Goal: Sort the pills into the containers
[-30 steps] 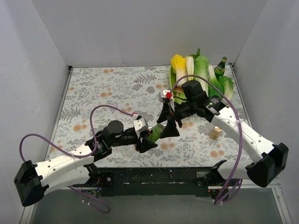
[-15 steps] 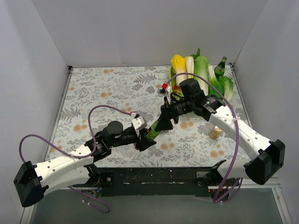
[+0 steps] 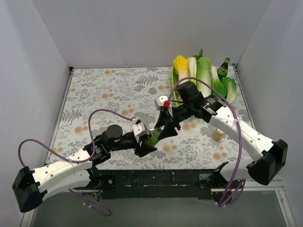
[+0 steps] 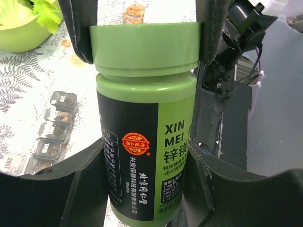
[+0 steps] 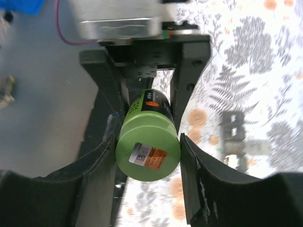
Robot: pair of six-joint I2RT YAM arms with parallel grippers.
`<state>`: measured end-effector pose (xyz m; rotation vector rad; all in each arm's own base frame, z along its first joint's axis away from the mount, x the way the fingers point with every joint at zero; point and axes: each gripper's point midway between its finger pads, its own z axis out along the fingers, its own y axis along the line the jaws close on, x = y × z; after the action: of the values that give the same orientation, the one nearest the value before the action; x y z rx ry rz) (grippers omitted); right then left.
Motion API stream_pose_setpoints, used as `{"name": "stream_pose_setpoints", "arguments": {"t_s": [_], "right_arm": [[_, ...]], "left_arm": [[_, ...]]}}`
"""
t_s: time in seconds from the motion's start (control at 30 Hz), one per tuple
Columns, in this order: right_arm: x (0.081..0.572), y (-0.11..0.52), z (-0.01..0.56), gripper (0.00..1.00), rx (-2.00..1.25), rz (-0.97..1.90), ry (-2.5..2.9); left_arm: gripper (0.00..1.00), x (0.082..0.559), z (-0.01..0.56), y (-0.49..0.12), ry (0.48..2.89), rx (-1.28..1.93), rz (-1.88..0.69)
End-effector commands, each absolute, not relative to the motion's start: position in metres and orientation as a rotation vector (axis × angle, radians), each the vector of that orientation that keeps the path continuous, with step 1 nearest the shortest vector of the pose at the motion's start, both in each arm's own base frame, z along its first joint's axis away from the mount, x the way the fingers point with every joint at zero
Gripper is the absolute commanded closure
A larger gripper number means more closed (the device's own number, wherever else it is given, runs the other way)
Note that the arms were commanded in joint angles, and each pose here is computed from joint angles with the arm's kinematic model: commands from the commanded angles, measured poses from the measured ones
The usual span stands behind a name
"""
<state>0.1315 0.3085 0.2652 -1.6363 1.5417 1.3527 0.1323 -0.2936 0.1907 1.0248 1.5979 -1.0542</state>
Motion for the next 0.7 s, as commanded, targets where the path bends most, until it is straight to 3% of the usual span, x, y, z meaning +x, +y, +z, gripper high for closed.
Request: {"name": "stream_pose_setpoints", "arguments": {"t_s": [0.0, 0.1, 0.27, 0.47, 0.67], "right_arm": [[0.108, 0.312, 0.286, 0.87, -1.902, 1.181, 0.929], [0.119, 0.313, 0.277, 0.92, -1.956, 1.011, 0.765], [0.123, 0.315, 0.284, 0.89, -1.959, 0.937, 0.666], [0.113, 0.318, 0.289, 0.80, -1.893, 1.091, 0.773], [0.100, 0.320, 0.294, 0.80, -1.812, 1.278, 0.897]], "left_arm": [[1.00, 0.122, 0.212, -0.295, 1.455, 1.104, -1.078], [1.00, 0.115, 0.214, -0.294, 1.435, 1.127, -1.100], [1.00, 0.110, 0.214, -0.292, 1.425, 1.132, -1.120], [1.00, 0.109, 0.218, -0.289, 1.412, 1.117, -1.123], [1.00, 0.110, 0.223, -0.291, 1.397, 1.107, -1.130]]}}
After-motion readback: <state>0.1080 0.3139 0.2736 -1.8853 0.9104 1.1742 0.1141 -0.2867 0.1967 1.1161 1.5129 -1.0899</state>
